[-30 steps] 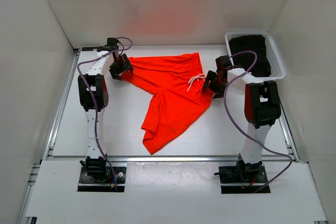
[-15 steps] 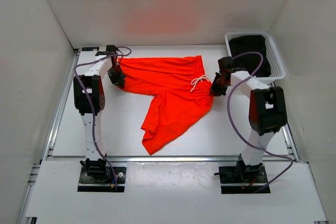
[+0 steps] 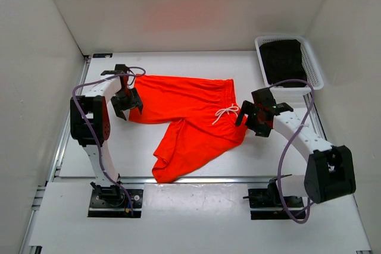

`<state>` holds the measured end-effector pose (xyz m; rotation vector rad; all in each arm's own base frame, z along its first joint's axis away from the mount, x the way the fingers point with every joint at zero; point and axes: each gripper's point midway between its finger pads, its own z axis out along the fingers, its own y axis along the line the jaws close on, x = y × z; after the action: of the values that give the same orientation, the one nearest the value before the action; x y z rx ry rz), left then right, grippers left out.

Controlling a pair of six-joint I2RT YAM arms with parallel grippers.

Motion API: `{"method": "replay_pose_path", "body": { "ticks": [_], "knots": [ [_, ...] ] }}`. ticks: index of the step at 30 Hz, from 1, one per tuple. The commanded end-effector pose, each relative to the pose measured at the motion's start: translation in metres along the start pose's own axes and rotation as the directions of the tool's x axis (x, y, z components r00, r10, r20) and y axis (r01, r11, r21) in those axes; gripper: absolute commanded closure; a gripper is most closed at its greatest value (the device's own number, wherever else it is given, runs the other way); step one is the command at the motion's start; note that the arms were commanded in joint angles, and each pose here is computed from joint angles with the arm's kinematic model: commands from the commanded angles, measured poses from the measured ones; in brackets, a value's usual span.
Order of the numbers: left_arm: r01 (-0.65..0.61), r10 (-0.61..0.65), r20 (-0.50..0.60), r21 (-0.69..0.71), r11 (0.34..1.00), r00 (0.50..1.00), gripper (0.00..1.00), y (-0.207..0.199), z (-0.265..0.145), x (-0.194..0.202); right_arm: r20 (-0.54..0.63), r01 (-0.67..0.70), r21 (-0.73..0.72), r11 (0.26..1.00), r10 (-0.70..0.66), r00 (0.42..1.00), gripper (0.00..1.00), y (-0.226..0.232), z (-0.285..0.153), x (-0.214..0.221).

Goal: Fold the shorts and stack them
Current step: Flatten the shorts out

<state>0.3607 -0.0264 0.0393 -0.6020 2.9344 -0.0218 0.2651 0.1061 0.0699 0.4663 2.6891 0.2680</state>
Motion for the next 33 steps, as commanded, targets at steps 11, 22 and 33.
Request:
{"method": "replay_pose_path", "body": {
  "ticks": [11, 22, 33],
  "knots": [
    [-0.029, -0.002, 0.217, 0.137, 0.99, 0.976, 0.19, -0.042, -0.081, -0.086, 0.201, 0.219, 0.058, 0.974, -0.226, 0.953, 0.65, 0.074, -0.01, -0.126],
    [-0.041, 0.008, 0.151, 0.213, 0.976, 0.989, 0.3, -0.082, -0.036, -0.13, 0.073, 0.232, -0.091, 0.968, -0.226, 0.971, 0.8, 0.155, 0.1, -0.173],
    [0.017, -0.02, 0.007, 0.298, 0.954, 1.0, 0.32, -0.109, 0.037, -0.127, 0.096, 0.045, 0.062, 0.997, -0.05, 0.994, 0.8, 0.103, 0.159, -0.218]
  ]
}}
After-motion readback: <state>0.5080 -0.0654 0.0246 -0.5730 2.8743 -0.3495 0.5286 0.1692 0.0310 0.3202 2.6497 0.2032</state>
